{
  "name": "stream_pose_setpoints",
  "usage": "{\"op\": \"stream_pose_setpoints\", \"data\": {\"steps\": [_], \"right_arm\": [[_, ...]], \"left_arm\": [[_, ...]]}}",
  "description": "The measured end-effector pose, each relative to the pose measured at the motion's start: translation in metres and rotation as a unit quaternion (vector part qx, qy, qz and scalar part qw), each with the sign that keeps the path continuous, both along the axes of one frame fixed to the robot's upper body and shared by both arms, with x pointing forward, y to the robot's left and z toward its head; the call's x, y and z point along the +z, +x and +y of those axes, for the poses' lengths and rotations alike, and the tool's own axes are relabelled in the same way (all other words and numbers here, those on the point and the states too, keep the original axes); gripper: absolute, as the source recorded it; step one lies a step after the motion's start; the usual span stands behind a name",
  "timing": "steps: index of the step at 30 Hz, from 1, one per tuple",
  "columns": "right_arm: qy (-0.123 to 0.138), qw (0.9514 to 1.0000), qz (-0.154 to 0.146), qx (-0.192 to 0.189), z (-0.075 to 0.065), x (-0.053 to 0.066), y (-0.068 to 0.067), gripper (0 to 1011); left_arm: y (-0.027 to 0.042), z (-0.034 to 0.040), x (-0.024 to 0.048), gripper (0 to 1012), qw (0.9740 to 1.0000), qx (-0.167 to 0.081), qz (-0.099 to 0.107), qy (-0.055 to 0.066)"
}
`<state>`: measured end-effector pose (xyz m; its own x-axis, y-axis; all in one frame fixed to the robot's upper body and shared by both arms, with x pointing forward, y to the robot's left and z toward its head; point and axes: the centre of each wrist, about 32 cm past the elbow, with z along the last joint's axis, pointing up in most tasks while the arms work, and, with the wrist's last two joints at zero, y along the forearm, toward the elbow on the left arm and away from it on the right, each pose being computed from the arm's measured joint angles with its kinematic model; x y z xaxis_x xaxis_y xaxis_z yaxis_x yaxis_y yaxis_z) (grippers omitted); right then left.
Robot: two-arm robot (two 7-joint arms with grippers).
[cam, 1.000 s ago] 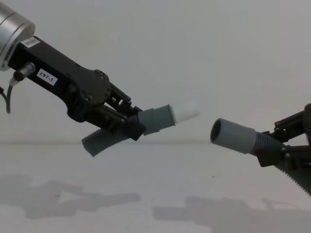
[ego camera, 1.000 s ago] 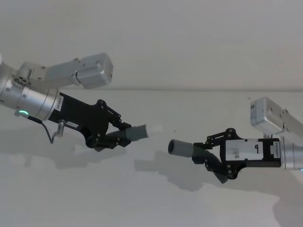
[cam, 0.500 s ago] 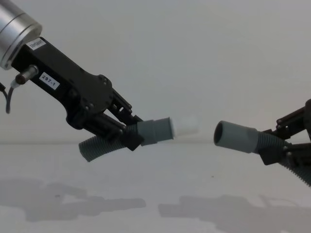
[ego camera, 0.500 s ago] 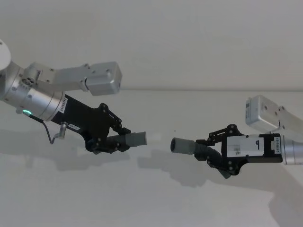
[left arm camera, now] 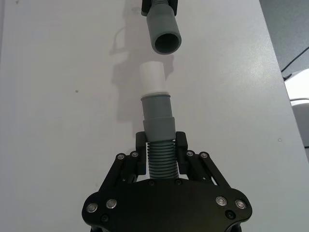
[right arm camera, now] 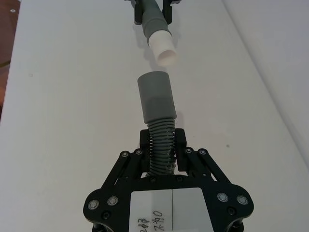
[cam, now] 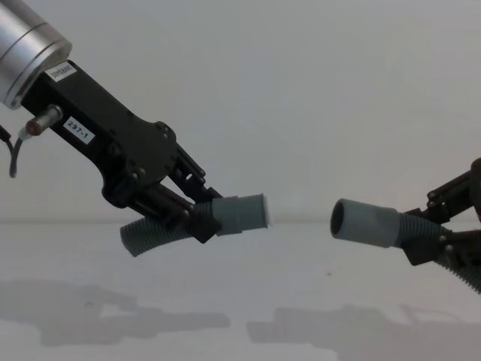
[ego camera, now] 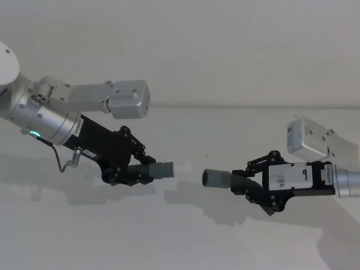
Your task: Use both hands to pick up one end of the pipe from the table, align the ends, and insert them.
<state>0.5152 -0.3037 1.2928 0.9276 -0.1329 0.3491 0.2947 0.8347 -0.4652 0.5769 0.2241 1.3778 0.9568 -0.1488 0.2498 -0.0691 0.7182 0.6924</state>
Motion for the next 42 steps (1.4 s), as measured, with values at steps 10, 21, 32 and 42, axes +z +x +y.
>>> {"op": "stream_pose_setpoints", "data": {"steps": [10, 21, 32, 42], "right_arm": [[-0.006, 1.0, 0.0, 0.005, 0.003, 0.001, -0.001, 283], [-0.012, 0.9999, -0.002, 0.009, 0.006, 0.003, 0.0, 283], [-0.018, 0.9998, -0.002, 0.008, 0.009, 0.005, 0.001, 283], [-0.024, 0.9997, -0.002, 0.007, 0.011, 0.007, 0.003, 283]], "left_arm": [[0.0004, -0.0026, -0.0007, 343, 1.0, -0.004, 0.002, 0.005], [0.0005, -0.004, -0.0013, 343, 0.9999, -0.008, 0.006, 0.006], [0.0013, -0.0045, -0.0015, 343, 0.9999, -0.011, 0.009, 0.008], [0.0028, -0.0046, -0.0014, 343, 0.9998, -0.013, 0.009, 0.009]]}}
